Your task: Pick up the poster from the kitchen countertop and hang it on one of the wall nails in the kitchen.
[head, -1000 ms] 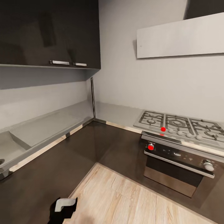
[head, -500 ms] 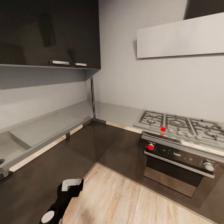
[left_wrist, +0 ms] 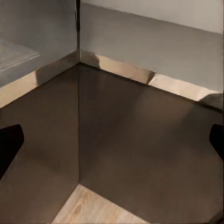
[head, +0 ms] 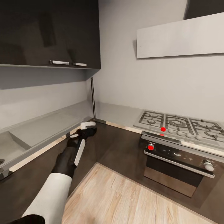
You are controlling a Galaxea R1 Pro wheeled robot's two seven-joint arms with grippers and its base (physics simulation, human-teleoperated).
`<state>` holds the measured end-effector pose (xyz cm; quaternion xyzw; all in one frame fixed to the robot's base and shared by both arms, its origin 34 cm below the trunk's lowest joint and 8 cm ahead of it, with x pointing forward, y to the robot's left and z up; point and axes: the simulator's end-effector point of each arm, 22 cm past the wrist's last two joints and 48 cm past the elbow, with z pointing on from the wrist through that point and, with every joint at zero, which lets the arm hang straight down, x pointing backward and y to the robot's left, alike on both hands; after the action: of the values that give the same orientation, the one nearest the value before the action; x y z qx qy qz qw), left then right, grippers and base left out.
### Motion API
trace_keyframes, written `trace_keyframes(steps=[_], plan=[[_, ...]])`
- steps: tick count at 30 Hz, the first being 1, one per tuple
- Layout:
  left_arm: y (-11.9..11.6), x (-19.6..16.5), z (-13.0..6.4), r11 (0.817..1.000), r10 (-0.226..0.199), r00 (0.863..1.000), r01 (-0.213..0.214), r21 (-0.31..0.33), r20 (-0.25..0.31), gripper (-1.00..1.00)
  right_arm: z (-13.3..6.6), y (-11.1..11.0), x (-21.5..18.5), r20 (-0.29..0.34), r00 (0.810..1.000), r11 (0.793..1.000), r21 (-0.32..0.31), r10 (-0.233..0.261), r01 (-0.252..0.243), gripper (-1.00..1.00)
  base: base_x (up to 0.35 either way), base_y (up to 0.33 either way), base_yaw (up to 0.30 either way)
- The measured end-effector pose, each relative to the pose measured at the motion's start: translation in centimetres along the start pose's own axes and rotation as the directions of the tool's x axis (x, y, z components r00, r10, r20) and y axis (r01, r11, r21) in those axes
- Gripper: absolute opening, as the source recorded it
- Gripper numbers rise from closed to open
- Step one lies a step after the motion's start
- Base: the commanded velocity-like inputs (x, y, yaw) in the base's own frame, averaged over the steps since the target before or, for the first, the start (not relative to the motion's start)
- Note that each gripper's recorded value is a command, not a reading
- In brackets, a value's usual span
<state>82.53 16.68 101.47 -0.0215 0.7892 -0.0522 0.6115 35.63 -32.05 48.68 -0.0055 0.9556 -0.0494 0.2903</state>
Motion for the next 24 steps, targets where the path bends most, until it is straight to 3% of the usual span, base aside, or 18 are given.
trace_keyframes(steps=[4,5,6,8,9,14,24], plan=[[-0.1,-4.7,2.3,0.999,0.024,1.0,-0.024,-0.04,0.002,1.0,-0.2,0.0,0.2,0.017,1.0,1.0,0.001,0.0,0.0,1.0,0.0,0.0,0.0],[-0.2,-6.8,4.1,0.997,0.045,0.999,-0.047,-0.065,-0.028,1.0,-0.4,0.0,0.5,0.019,1.0,1.0,0.0,0.0,0.0,1.0,0.0,0.0,0.0],[-0.4,-9.4,4.1,0.996,0.05,0.999,-0.05,-0.07,0.003,1.0,-0.4,0.0,0.8,0.016,1.0,1.0,0.0,0.0,0.0,1.0,0.0,0.0,0.0],[-0.5,-10.2,4.3,0.996,0.05,0.999,-0.049,-0.073,0.018,1.0,-0.5,-0.1,1.2,0.007,1.0,1.0,0.001,-0.001,0.001,1.0,0.0,0.0,0.0],[-0.5,-11.3,4.3,0.996,0.047,0.998,-0.043,-0.074,0.052,1.0,-0.6,-0.1,1.5,0.001,1.0,1.0,0.0,-0.001,0.001,1.0,0.0,0.0,0.0],[-0.5,-12.7,4.4,0.997,0.037,0.993,-0.029,-0.076,0.115,1.0,-0.7,0.0,1.7,-0.004,1.0,1.0,-0.001,0.0,0.0,1.0,0.0,0.0,0.0],[-0.5,-13.2,4.2,0.997,0.033,0.99,-0.023,-0.075,0.136,1.0,-0.7,0.1,1.8,-0.006,1.0,1.0,-0.003,-0.001,0.001,1.0,0.193,0.0,0.0]])
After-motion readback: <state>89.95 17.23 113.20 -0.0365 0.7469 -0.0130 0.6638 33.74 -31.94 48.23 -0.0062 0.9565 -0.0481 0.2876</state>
